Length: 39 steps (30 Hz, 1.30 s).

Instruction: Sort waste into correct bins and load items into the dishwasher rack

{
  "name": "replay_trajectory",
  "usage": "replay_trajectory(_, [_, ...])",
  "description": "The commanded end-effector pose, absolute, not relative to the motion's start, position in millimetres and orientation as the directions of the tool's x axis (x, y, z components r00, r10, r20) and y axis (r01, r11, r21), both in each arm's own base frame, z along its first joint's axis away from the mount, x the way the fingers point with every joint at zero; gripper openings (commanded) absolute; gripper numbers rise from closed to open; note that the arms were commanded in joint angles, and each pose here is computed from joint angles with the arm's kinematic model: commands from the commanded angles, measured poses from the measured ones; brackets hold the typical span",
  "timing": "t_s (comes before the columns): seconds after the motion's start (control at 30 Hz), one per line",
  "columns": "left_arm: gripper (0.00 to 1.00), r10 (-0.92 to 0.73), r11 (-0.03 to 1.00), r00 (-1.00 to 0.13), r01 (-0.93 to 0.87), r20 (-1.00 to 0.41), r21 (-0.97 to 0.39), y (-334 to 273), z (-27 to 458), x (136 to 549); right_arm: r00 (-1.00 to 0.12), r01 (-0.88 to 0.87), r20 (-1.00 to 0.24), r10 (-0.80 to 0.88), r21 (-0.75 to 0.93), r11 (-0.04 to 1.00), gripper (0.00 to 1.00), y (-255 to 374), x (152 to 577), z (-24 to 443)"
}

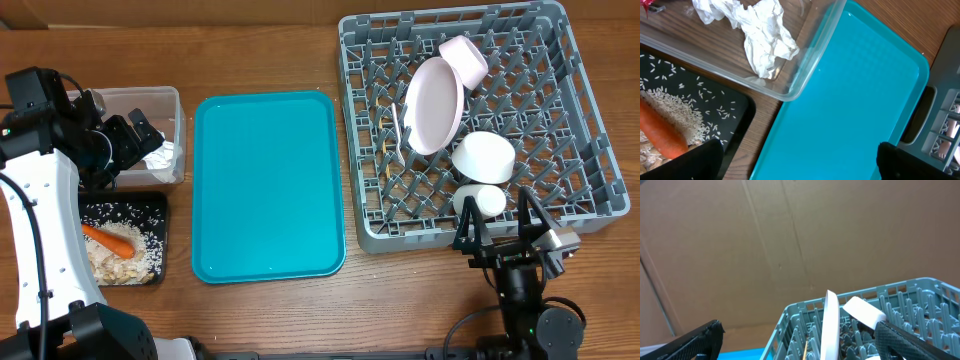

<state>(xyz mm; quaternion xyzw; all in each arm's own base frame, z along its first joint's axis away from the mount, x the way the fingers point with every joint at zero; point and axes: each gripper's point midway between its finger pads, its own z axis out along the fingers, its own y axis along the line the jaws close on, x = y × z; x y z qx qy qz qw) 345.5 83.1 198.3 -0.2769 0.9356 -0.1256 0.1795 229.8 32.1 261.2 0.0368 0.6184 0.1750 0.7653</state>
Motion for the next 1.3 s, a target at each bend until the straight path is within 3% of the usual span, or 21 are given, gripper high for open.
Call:
replay_trajectory(0.0, [1.0, -0.562, 0.817, -0.771, -0.462, -0.299, -0.346, 82.0, 211.3, 346.8, 0.167, -0.213, -0.928, 0.333, 0.296, 0.931, 1.0, 29.4, 233.9, 246.1])
replay_trajectory(0.33, [1.0, -0.562, 0.817, -0.771, -0.462, -0.299, -0.346, 81.9, 211.4, 346.8, 0.165, -0.199, -0.929, 0.332, 0.299, 0.933, 1.0, 26.8, 238.9, 229.4])
replay_trajectory(0.47, [1.0, -0.562, 0.817, -0.771, -0.462, -0.299, -0.346, 81.9, 211.4, 346.8, 0.11, -0.175, -0.941, 0.319, 0.298, 0.938, 1.0, 26.3, 241.8, 214.7])
replay_trajectory(0.77, [1.0, -0.562, 0.817, -0.771, -0.462, -0.299, -0.346, 81.9, 211.4, 346.8, 0.028, -0.183, -0.992, 0.125, 0.118, 0.976, 1.0, 34.2, 243.4, 187.6])
replay_trajectory(0.97, [1.0, -0.562, 0.817, -0.771, -0.462, -0.299, -0.346, 82.0, 211.3, 346.8, -0.03, -0.172, -0.993, 0.116, 0.119, 0.978, 1.0, 33.6, 243.9, 173.0])
replay_trajectory(1.13, [1.0, -0.562, 0.817, -0.771, -0.462, -0.299, -0.346, 82.0, 211.3, 346.8, -0.026, -0.171, -0.993, 0.117, 0.12, 0.978, 1.0, 33.4, 243.9, 174.0])
replay_trajectory(1.27, [1.0, -0.562, 0.817, -0.771, -0.462, -0.299, -0.346, 82.0, 211.3, 346.8, -0.006, -0.171, -1.0, 0.021, 0.021, 0.985, 1.0, 32.8, 244.0, 174.7])
